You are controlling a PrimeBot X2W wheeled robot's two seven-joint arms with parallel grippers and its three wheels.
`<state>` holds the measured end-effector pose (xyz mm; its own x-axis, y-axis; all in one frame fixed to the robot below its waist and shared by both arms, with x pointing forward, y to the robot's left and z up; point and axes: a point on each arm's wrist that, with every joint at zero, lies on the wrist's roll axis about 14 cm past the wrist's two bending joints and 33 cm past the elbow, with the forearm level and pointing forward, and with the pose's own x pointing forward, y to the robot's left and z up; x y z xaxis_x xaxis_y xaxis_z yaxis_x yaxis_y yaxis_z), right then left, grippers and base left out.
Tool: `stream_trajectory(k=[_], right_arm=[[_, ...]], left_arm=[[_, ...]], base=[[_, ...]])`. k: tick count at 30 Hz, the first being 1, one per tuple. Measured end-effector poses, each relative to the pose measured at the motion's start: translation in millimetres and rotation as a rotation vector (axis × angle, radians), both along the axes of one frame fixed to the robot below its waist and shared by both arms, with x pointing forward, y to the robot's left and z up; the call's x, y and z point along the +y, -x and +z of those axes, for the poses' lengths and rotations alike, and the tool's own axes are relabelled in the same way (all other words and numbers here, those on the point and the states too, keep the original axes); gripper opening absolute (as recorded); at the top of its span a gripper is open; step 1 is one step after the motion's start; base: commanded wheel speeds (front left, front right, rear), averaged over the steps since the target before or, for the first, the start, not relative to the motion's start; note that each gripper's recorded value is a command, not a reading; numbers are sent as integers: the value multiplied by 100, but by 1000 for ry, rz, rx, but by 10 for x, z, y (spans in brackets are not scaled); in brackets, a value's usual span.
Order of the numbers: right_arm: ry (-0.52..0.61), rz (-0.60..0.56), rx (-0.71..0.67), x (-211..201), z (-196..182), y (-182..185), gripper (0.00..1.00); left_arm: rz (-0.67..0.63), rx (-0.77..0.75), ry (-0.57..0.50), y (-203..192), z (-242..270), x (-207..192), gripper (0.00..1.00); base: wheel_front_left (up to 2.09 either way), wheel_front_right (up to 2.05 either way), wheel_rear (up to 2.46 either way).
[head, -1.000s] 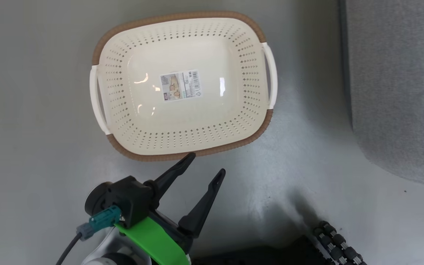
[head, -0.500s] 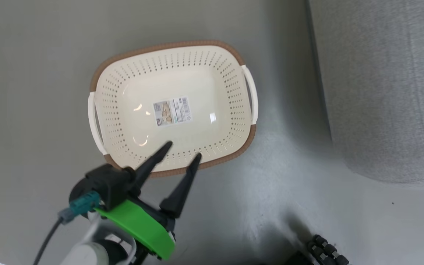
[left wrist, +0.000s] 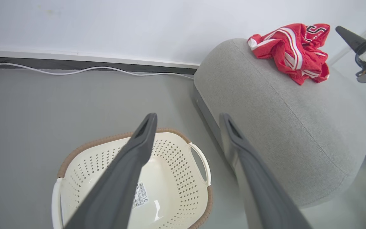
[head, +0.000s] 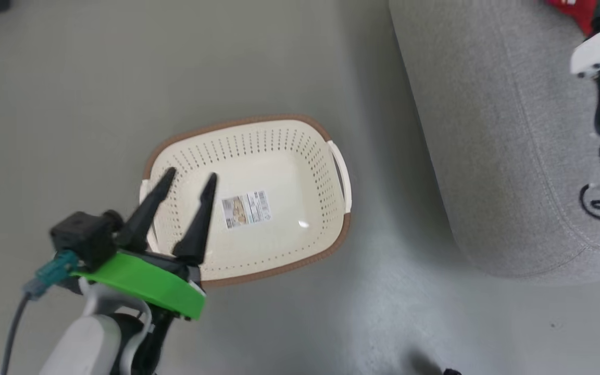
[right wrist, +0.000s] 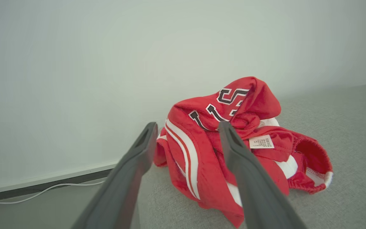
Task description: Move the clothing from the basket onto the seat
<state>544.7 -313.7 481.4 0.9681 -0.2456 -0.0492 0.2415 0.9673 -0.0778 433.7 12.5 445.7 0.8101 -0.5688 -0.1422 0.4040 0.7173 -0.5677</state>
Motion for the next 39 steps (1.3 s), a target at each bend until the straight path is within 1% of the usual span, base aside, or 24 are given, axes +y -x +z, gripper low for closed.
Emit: stream_trajectory(k=[4, 6, 8, 13, 17, 20, 23, 25, 33, 39], right_arm=[[-33, 78, -75, 344, 224, 73, 100], [-59, 108, -91, 493, 259, 148, 100], [-82, 131, -94, 618, 244, 255, 100], [-147, 191, -111, 985, 252, 490, 100], [-200, 236, -108, 1260, 220, 701, 100], [-196, 265, -79, 1391, 137, 897, 100], [-207, 276, -52, 1459, 48, 1103, 100], [-215, 274, -44, 1474, 22, 1226, 100], [-213, 287, -63, 1538, 83, 1626, 100], [-195, 294, -109, 1557, 221, 1799, 100]], left_arm=[[115, -26, 6, -79, 104, 244, 100], [147, -42, 8, -67, 162, 317, 100], [182, -50, 12, -33, 205, 397, 100], [260, -69, -22, 87, 249, 654, 100], [319, -59, -63, 254, 217, 878, 100], [363, -58, -86, 393, 210, 1042, 100], [436, -69, -106, 503, 236, 1261, 100], [468, -70, -93, 579, 267, 1343, 100], [497, -67, -96, 935, 291, 1449, 100], [514, -127, -89, 1012, 466, 1495, 100]], base=[[0, 0, 0], [0, 0, 0], [0, 0, 0], [0, 0, 0], [0, 0, 0], [0, 0, 0], [0, 0, 0], [0, 0, 0], [0, 0, 0], [0, 0, 0]])
